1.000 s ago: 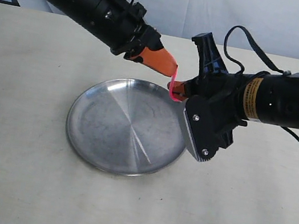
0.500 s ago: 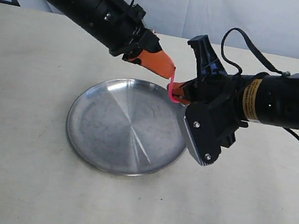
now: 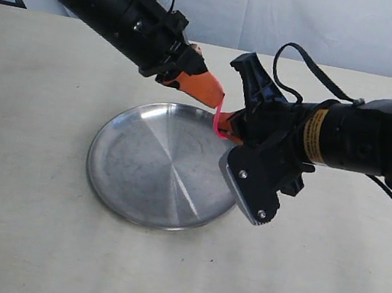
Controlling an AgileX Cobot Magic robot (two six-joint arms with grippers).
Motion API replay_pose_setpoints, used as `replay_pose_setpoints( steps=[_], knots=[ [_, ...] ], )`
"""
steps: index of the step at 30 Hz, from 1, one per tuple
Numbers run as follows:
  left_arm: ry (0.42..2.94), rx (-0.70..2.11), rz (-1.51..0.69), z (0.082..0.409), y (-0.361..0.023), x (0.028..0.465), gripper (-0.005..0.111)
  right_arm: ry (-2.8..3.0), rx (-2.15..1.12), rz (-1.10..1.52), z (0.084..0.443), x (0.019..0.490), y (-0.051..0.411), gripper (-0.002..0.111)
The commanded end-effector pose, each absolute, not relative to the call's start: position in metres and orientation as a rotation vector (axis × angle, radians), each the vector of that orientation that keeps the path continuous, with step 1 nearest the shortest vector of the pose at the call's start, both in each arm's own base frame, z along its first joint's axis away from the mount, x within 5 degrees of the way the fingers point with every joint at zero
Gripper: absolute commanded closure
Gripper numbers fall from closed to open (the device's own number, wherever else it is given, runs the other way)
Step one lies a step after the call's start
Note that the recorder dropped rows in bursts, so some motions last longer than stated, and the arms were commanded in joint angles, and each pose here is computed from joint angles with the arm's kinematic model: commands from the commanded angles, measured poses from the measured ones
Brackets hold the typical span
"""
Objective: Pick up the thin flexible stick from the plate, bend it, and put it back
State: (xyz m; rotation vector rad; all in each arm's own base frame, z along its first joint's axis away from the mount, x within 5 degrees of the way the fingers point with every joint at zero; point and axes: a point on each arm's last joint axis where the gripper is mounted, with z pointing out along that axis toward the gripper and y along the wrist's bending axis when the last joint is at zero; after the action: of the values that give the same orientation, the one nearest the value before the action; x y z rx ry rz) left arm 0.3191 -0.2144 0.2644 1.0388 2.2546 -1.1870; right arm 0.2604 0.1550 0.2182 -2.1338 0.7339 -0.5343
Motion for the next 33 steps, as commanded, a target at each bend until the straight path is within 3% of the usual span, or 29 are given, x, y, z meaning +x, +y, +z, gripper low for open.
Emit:
replay_pose_setpoints(
  steps=[1, 33],
  knots=[
    [2.117, 0.675, -1.320, 0.2902, -0.2226, 0.3367, 0.107, 0.523, -2.170, -0.376, 0.2126, 0.2423, 0.1718, 0.109],
    [2.186, 0.558, -1.382, 0.2902, -0.2226, 0.3367, 0.107, 0.435, -2.216, -0.399, 0.2111, 0.2408, 0.1713, 0.109]
  ],
)
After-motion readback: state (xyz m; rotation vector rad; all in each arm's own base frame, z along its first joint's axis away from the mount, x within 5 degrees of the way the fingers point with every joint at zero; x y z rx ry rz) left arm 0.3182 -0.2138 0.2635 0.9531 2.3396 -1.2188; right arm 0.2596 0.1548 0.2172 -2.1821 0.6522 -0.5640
